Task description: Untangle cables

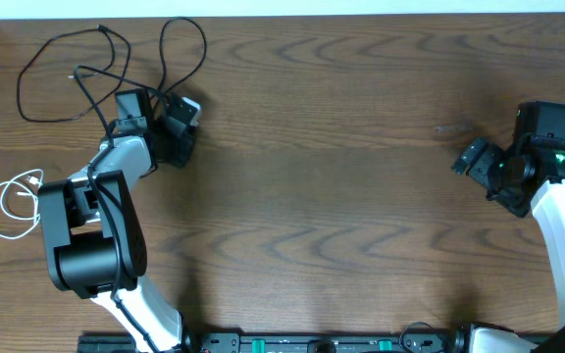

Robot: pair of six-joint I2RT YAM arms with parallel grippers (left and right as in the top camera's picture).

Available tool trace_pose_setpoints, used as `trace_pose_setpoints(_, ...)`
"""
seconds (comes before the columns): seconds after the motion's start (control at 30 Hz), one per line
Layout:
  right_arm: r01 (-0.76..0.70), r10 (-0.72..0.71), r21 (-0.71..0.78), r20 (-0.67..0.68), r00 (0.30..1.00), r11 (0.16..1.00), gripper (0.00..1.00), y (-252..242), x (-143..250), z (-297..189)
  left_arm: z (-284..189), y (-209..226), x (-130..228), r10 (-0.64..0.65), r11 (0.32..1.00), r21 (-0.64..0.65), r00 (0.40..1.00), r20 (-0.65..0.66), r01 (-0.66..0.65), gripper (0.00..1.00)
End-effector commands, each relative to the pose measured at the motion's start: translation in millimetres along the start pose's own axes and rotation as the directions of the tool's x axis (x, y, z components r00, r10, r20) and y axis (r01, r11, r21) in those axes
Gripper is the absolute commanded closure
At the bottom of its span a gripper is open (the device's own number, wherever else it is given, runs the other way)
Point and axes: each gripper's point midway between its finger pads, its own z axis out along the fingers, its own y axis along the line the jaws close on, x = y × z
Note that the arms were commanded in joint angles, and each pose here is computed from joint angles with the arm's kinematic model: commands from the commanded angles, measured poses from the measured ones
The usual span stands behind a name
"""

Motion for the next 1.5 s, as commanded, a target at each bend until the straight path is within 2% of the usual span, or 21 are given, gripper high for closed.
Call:
trace_pose_setpoints(0.0, 0.005, -0.005, 0.013, 0.007, 1.000, 1.000, 0.01, -4, -2, 0, 6, 6, 9, -0.155, 0.988, -0.027, 0.988, -0.012, 0.154, 0.92)
trace_pose_setpoints(0.47, 0.005, -0.005, 0.013, 0.007, 1.000, 1.000, 0.01, -4, -2, 0, 6, 11, 4, -0.260, 0.965, -0.043, 0.965, 0.015, 0.261, 0.92)
trace_pose_setpoints(0.7, 0.005, -0.005, 0.013, 0.007, 1.000, 1.000, 0.01, -4, -2, 0, 1, 44, 17, -0.371, 0.900, -0.241, 0.928, 0.006, 0.362, 0.92)
trace_pose_setpoints(0.93, 0.005, -0.005, 0.013, 0.007, 1.000, 1.000, 0.01, -4, -2, 0, -2, 53, 21, -0.397, 0.875, -0.297, 0.918, 0.009, 0.382, 0.91)
trace_pose_setpoints(0.97, 0.005, -0.005, 0.013, 0.007, 1.000, 1.000, 0.01, -4, -2, 0, -2, 52, 21, -0.405, 0.872, -0.296, 0.914, 0.013, 0.390, 0.85)
trace_pose_setpoints(1.03, 0.005, -0.005, 0.013, 0.007, 1.000, 1.000, 0.01, -4, -2, 0, -2, 52, 21, -0.404, 0.872, -0.297, 0.914, 0.012, 0.390, 0.68)
trace_pose_setpoints(1.1, 0.005, -0.005, 0.013, 0.007, 1.000, 1.000, 0.01, -4, -2, 0, -2, 53, 21, -0.404, 0.872, -0.297, 0.915, 0.013, 0.389, 0.58)
trace_pose_setpoints(1.13, 0.005, -0.005, 0.013, 0.007, 1.000, 1.000, 0.01, -4, -2, 0, -2, 54, 19, -0.402, 0.871, -0.299, 0.915, 0.021, 0.390, 0.38)
trace_pose_setpoints(1.2, 0.005, -0.005, 0.013, 0.007, 1.000, 1.000, 0.01, -4, -2, 0, -3, 56, 15, -0.397, 0.870, -0.302, 0.917, 0.039, 0.390, 0.22)
trace_pose_setpoints(1.3, 0.005, -0.005, 0.013, 0.007, 1.000, 1.000, 0.01, -4, -2, 0, -8, 63, 3, -0.385, 0.867, -0.310, 0.919, 0.081, 0.390, 0.14)
trace_pose_setpoints(1.47, 0.005, -0.005, 0.013, 0.007, 1.000, 1.000, 0.01, -4, -2, 0, -39, 83, -39, -0.330, 0.854, -0.339, 0.914, 0.234, 0.395, 0.12)
